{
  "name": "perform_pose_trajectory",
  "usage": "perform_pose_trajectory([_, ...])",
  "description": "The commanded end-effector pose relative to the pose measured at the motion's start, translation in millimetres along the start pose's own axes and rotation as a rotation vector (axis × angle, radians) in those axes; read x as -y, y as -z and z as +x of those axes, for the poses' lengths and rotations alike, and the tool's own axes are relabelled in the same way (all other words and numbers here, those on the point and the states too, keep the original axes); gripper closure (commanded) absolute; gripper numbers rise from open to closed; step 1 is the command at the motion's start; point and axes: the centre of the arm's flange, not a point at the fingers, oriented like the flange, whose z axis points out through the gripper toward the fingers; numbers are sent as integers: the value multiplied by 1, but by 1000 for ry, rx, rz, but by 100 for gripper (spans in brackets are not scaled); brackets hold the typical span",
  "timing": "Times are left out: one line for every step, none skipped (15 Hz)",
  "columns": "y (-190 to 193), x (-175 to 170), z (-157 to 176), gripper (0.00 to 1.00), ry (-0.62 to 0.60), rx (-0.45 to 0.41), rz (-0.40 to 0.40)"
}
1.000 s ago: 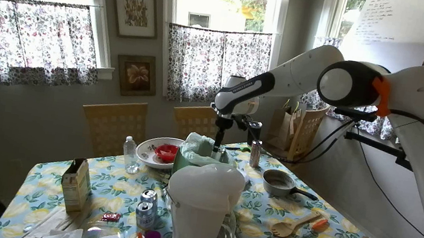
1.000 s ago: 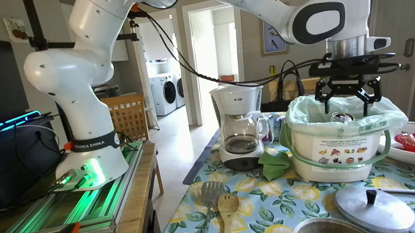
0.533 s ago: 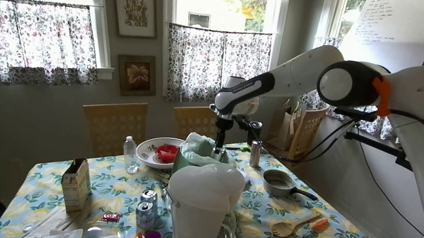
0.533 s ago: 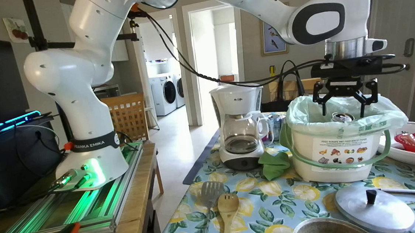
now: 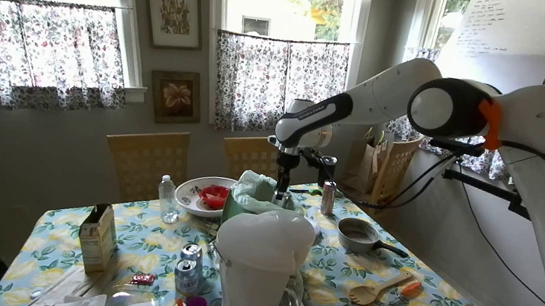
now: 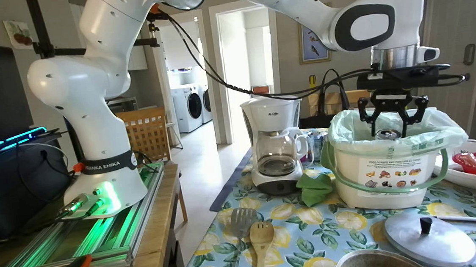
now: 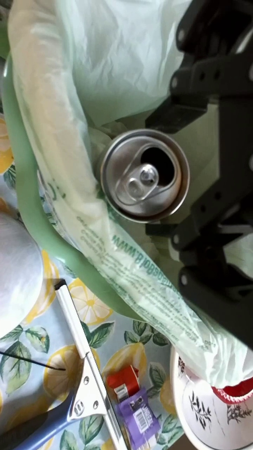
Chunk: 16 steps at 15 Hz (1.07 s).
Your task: Remove the can from the bin
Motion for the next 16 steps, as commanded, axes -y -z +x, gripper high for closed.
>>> perform_pose_trajectory([2,5,-3,63,4,-3,18])
perform_pose_trajectory([4,5,-3,65,-10,-7,17])
perform_pose_trajectory([6,6,-3,65,-20,-10,17])
perform_pose_trajectory([8,6,-3,65,-32,-10,14])
perform_pose_trajectory([9,7,-2,65,-40,-10,10])
perform_pose_trajectory([11,7,-2,65,-50,-8,6])
perform_pose_trajectory([14,8,-1,65,-63,-9,4])
perform_pose_trajectory([19,10,-1,65,-77,-12,3])
perform_pose_trajectory([24,12,0,65,-92,-16,-2])
perform_pose_trajectory([33,15,0,65,-107,-21,-10])
perform_pose_trajectory([41,17,0,65,-119,-27,-23])
perform_pose_trajectory([50,20,-1,65,-132,-29,-35])
perform_pose_trajectory([60,23,-3,65,-149,-31,-53])
perform_pose_trajectory([72,26,-5,65,-164,-33,-71])
perform_pose_trajectory([82,30,-7,65,-181,-35,-86])
perform_pose_trajectory([95,33,-10,65,-196,-37,-99])
